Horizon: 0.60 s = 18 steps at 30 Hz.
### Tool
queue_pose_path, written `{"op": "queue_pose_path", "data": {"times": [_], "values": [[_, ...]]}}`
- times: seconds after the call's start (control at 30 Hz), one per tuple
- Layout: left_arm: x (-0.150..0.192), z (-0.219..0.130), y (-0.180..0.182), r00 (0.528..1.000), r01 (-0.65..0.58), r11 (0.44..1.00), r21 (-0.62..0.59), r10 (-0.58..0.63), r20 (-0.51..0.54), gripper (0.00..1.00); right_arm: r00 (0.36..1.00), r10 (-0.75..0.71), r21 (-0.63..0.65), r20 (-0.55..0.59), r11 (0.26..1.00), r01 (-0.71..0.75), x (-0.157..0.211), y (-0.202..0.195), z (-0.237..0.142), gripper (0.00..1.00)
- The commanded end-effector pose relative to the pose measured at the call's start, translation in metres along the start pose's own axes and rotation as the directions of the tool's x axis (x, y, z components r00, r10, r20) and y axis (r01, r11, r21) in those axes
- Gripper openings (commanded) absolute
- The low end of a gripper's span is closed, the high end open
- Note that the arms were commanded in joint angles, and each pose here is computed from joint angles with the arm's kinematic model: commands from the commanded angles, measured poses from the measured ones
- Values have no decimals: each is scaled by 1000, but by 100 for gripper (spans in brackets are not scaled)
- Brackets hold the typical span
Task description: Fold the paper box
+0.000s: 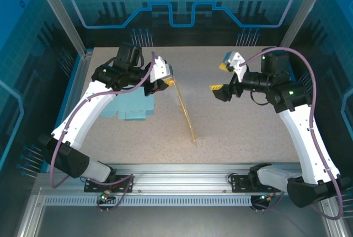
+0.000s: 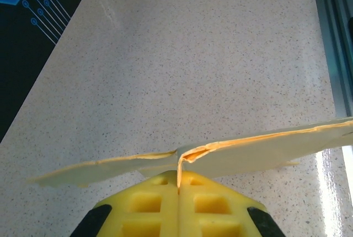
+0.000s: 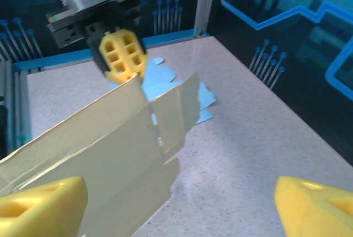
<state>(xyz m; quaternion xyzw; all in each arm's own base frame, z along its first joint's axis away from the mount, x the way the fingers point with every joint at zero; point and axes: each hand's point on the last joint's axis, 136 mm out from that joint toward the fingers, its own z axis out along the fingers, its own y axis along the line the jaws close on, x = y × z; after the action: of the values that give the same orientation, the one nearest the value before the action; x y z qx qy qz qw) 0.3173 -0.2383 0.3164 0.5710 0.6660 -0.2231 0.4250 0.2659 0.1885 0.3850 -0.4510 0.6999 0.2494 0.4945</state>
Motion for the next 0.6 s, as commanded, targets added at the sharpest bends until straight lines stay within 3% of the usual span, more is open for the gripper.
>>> {"op": "queue_pose_path", "data": {"times": [0.0, 0.1, 0.27, 0.43, 0.57], "values": [[-5, -1, 18, 999, 43, 998, -56, -43, -2, 0, 999, 17, 9, -40, 1000, -17, 4, 12, 13, 92], [-7, -3, 30, 996, 86, 989, -117, -88, -11, 0, 990, 92, 187, -108, 980, -70, 2, -1, 25, 93], [-10, -5, 30, 996, 84, 990, -115, -85, -6, 0, 991, 83, 49, -108, 996, -78, -7, 38, 39, 93], [-4, 1, 29, 996, 86, 991, -99, -88, -16, 0, 978, 50, 35, -201, 998, -44, 11, 46, 61, 92], [-1, 3, 29, 994, 99, 991, -94, -102, -26, 0, 977, 45, 18, -209, 999, -42, 1, 57, 69, 91]]}}
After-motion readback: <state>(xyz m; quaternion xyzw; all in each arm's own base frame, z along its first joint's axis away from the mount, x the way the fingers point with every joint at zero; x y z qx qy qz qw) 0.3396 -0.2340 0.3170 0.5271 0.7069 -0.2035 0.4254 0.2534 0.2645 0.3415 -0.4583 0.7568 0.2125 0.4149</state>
